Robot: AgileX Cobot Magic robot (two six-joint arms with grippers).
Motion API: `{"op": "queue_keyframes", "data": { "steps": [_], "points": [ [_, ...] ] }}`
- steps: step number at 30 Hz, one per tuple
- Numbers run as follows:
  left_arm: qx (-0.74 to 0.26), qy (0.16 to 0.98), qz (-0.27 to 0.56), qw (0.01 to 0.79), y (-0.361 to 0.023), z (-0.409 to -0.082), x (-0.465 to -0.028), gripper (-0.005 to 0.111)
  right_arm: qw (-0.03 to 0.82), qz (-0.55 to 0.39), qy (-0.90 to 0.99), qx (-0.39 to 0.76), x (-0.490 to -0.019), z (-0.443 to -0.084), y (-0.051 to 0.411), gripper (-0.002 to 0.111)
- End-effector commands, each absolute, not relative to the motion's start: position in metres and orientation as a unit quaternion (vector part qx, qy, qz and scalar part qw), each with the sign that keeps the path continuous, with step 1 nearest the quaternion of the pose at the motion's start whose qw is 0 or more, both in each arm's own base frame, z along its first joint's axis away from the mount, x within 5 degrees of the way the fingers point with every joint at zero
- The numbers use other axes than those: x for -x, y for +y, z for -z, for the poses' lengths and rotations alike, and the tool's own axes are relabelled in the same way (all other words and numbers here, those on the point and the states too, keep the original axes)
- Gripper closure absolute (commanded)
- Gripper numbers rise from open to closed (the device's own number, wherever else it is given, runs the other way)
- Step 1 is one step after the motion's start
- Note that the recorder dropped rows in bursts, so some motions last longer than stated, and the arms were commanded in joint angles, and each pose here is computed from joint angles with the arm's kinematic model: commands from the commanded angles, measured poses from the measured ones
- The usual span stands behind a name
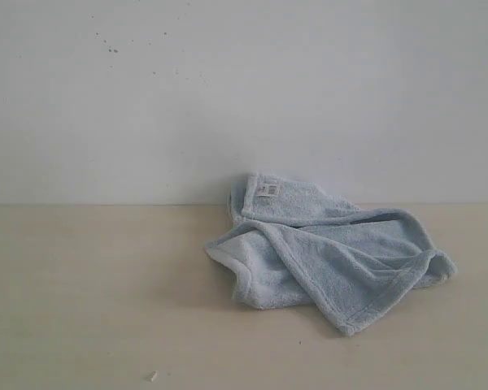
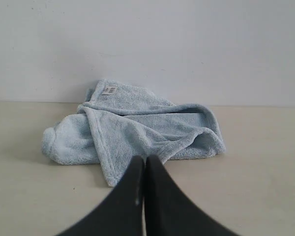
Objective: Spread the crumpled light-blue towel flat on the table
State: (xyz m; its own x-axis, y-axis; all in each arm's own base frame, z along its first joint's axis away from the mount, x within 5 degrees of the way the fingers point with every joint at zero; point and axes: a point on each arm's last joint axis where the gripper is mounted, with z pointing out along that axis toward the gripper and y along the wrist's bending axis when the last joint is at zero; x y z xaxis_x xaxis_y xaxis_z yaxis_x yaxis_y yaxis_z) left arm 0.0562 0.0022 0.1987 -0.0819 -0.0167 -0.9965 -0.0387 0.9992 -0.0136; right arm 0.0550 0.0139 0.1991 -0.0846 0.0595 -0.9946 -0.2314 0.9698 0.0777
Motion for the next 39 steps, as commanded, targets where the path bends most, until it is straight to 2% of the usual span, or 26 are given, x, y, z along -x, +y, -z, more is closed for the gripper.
{"op": "queue_keyframes", "data": {
  "steps": [1,27,33,39],
  "points": [
    [0.02,0.731,-0.008,0.682,0.002,-0.199,-0.056,0.102,0.677,-0.107,0.725,0.06,-0.055,-0.2,0.014,0.108],
    [0.02,0.731,-0.008,0.682,0.002,-0.199,-0.056,0.102,0.682,-0.092,0.722,0.075,-0.055,-0.2,0.014,0.108],
    [0.02,0.731,-0.008,0.682,0.002,-0.199,-0.056,0.102,0.686,-0.245,0.681,-0.074,-0.055,-0.211,0.013,0.108],
    [0.02,0.731,-0.008,0.682,0.002,-0.199,-0.056,0.102,0.765,-0.27,0.576,-0.098,-0.051,-0.234,0.007,0.108]
  ]
}}
